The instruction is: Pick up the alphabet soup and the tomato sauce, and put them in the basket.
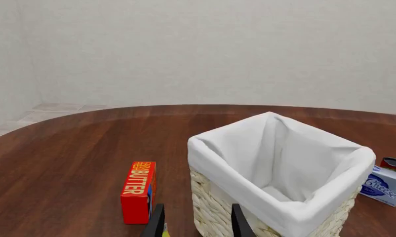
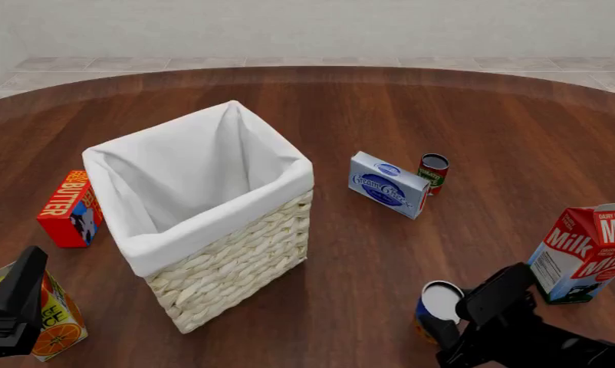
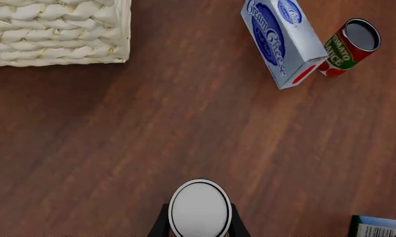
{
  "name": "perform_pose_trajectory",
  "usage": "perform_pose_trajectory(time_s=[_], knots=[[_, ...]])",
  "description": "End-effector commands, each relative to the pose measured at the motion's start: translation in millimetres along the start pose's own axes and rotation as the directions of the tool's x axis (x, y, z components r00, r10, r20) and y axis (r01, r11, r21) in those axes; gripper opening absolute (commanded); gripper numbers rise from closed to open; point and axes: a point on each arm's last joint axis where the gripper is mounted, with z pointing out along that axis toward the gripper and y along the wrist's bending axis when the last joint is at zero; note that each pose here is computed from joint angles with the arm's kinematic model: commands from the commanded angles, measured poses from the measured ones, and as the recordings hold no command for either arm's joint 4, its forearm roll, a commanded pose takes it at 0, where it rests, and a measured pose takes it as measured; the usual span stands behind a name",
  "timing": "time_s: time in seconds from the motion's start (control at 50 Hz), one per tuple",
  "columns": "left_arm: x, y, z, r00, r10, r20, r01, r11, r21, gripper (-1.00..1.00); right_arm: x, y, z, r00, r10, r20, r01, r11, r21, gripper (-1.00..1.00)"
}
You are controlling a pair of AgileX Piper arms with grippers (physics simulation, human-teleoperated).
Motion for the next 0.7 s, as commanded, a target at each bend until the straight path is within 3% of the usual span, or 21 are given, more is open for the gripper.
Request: perform_pose_trajectory(time_s=[0.02,0.38,0.7], knots=[[-0.3,0.0,0,1.000,-0.001,0.001,0.001,1.000,0.000,1.00,-7,-2,-8,1.000,0.008,0.025,-0.008,1.000,0.006,-1.00],[-0.2,0.2,0,1.000,-0.004,0.001,0.004,1.000,-0.004,1.00,-28,-4,-36,0.996,-0.021,0.090,0.020,1.000,0.012,-1.00],[0.0,0.3,0,1.000,-0.001,0.001,0.001,1.000,-0.004,1.00,-53,-5,-59,0.986,-0.084,0.143,0.082,0.996,0.018,-1.00]])
